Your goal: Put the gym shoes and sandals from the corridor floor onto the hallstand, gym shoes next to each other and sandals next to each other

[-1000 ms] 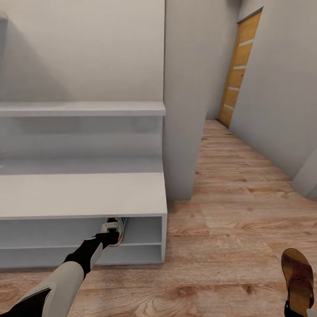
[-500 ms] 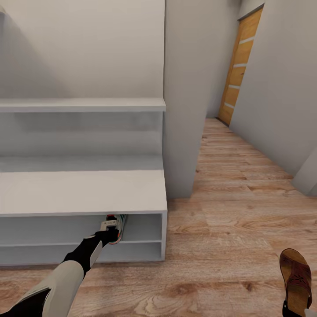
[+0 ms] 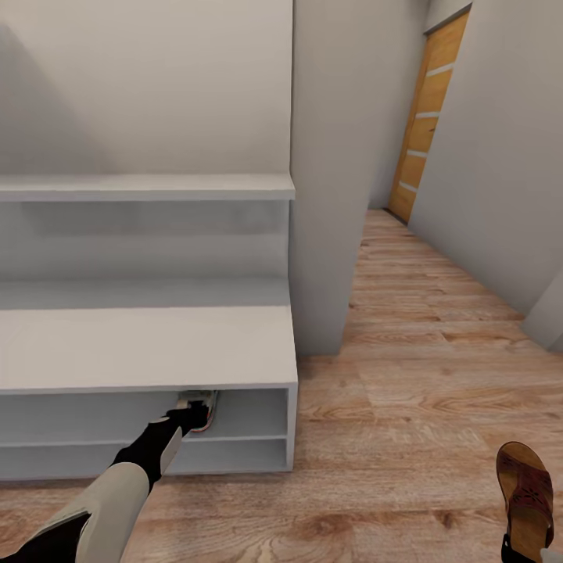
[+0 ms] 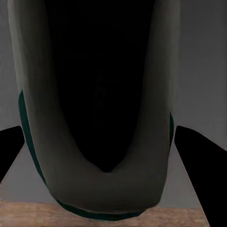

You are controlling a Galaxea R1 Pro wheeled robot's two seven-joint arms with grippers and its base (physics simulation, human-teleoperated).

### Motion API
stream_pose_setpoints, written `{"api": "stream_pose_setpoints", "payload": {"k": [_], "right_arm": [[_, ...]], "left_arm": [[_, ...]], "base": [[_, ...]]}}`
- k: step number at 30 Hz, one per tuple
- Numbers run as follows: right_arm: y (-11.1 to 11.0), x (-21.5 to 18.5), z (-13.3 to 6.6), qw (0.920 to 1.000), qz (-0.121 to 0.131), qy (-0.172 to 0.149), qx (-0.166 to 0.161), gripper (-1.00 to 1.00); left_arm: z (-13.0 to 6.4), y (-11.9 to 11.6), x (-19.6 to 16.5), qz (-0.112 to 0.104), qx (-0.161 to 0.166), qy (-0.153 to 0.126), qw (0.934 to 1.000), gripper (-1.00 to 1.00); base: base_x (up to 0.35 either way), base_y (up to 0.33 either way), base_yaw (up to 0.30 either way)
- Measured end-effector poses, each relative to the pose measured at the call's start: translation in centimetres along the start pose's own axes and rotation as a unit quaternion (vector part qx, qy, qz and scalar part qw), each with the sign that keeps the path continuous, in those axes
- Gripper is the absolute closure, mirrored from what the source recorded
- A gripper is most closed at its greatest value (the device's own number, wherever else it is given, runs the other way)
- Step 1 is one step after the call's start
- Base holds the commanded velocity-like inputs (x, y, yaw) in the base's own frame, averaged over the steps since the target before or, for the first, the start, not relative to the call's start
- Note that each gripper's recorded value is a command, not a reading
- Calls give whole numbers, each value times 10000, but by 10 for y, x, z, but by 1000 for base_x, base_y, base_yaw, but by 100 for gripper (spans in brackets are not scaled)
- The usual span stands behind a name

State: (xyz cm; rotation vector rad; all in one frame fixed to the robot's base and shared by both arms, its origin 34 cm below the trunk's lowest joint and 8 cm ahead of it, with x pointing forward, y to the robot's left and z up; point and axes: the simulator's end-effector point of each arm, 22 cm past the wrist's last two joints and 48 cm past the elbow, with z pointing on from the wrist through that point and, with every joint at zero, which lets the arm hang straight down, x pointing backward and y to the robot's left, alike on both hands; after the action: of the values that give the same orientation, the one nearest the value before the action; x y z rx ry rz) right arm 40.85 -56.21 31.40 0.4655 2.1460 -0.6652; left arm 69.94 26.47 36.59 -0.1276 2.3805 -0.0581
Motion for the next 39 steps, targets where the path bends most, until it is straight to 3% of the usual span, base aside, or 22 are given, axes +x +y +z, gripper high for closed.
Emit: {"api": "stream_pose_setpoints", "payload": {"k": [13,14,15,24,39], "right_arm": [[0,0,0,10000,-2,3,0,100],[0,0,0,10000,-2,3,0,100],[0,0,0,10000,-3,4,1,100],[0,0,0,10000,-3,4,0,100],[0,1,0,10000,-4,8,1,100]], "left_arm": [[0,1,-1,39,-13,-15,10000,100],[0,1,-1,38,-7,-17,10000,-100],[2,-4,15,35,48,150,9999,-100],[2,-5,16,47,89,161,9998,-100],[2,1,16,-9,58,158,9999,-100]], "base": [[14,0,0],[1,0,0],[0,0,0],[-33,0,0],[-314,0,0]]}}
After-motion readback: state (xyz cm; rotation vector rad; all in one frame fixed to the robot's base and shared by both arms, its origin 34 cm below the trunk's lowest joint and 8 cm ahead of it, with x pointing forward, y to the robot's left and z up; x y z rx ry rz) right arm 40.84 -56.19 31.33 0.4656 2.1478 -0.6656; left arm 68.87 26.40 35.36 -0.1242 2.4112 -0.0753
